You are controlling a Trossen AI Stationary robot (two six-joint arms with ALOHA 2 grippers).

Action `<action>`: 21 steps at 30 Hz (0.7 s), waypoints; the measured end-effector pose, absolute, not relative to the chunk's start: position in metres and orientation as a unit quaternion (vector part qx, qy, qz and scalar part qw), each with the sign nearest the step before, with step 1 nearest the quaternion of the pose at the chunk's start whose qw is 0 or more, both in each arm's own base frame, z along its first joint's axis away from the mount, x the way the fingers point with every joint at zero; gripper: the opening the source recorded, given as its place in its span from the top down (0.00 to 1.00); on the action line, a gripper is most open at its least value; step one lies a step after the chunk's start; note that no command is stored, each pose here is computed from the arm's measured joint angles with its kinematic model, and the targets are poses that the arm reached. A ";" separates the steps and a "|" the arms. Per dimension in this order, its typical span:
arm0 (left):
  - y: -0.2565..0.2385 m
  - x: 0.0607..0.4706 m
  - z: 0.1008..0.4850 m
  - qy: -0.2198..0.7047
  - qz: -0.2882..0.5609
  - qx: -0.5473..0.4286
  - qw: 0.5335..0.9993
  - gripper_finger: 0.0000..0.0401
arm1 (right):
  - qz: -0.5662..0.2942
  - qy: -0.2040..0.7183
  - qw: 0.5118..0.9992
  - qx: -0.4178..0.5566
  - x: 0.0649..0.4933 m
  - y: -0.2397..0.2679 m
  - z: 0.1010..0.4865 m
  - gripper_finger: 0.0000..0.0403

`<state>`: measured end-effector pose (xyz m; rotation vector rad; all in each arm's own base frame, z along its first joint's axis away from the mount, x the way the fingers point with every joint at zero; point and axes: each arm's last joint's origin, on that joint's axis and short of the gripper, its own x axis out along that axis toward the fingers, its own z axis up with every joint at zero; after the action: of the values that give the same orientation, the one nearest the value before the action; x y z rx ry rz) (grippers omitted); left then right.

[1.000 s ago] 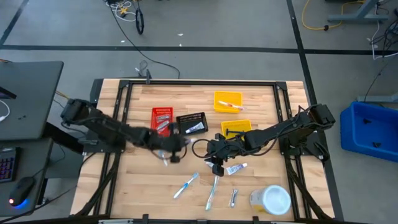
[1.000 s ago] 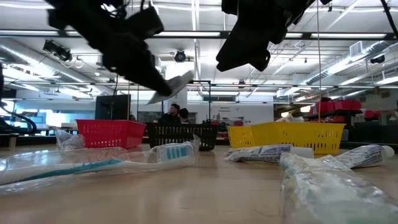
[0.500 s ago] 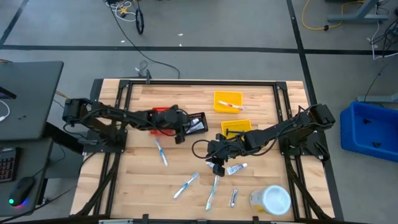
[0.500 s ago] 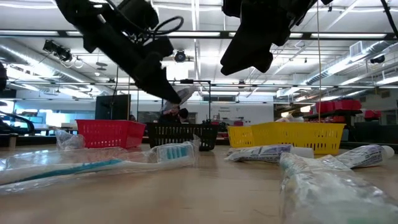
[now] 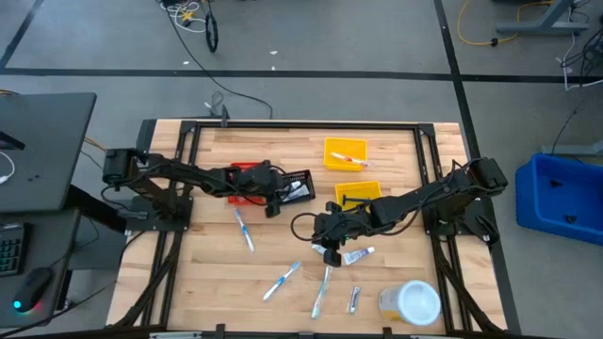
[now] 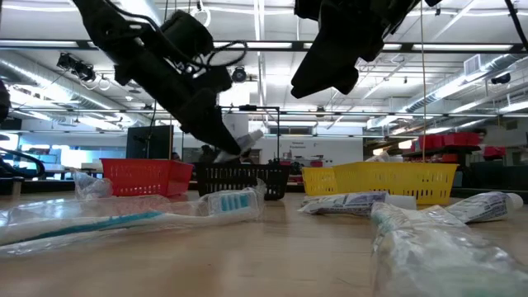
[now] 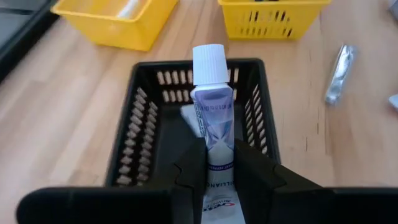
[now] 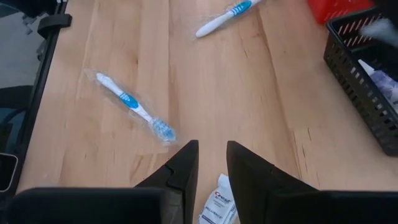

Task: Pick & Place Travel size toiletries
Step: Put the white toothpaste into the black bin

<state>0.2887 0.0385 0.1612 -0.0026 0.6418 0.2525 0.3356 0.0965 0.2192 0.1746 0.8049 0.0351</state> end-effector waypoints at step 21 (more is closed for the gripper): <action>0.051 0.299 0.141 0.385 0.107 -0.012 0.917 0.81 | 0.027 0.334 0.942 0.016 0.349 0.099 0.217 0.61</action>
<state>0.2988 0.0505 0.1406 -0.0252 0.7911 0.2198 0.3491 0.0994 0.2172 0.0331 0.6810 0.0545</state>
